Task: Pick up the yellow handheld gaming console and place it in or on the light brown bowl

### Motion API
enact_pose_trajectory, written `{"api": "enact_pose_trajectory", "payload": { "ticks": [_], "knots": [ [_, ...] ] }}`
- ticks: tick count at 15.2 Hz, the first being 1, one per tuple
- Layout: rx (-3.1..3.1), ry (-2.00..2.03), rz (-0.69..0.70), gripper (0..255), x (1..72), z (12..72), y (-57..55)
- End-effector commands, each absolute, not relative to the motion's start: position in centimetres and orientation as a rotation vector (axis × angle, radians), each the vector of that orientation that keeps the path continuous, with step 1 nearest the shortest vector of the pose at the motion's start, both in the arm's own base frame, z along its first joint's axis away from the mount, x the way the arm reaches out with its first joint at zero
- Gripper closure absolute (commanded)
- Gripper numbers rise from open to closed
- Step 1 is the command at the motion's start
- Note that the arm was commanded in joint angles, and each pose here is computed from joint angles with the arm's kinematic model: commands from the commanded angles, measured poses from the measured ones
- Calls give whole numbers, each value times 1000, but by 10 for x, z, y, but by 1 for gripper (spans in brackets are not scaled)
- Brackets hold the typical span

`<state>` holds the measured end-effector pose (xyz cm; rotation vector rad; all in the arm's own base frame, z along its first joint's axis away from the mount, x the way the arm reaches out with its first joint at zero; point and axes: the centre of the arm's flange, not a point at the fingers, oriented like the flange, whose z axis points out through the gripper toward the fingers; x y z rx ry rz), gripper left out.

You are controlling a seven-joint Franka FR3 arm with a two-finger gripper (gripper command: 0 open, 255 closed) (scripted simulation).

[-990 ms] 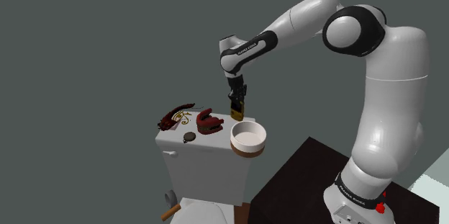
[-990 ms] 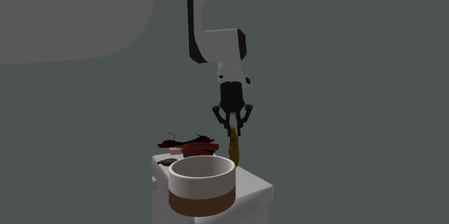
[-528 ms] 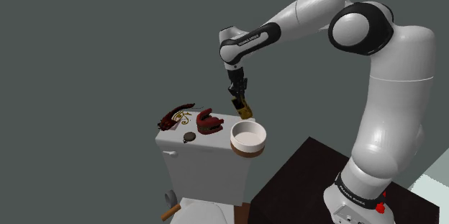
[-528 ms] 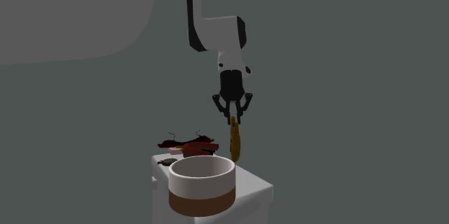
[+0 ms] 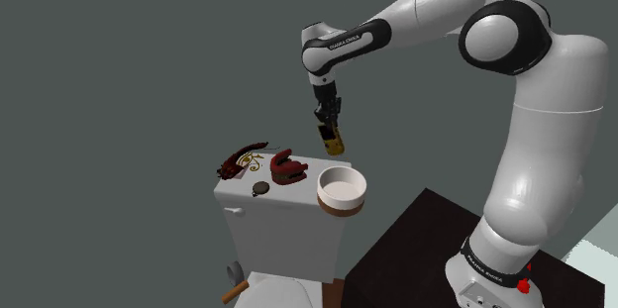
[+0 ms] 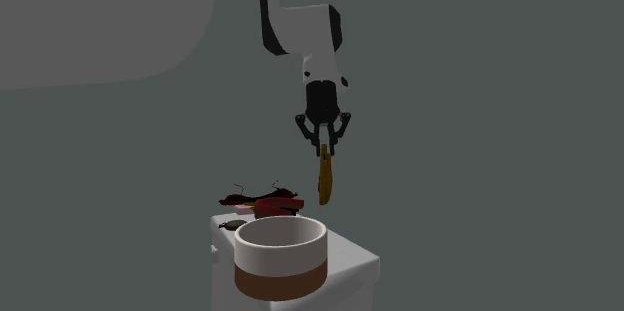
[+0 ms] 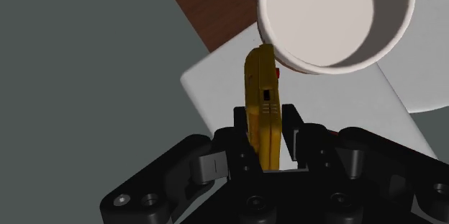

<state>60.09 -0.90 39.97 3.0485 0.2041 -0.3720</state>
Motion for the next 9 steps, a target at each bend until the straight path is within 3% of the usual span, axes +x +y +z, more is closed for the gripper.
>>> {"api": "enact_pose_trajectory", "payload": {
  "ticks": [1,9],
  "knots": [
    [3048,188,-344,255,605,419,-16],
    [3048,188,-344,255,533,440,14]
  ]
}}
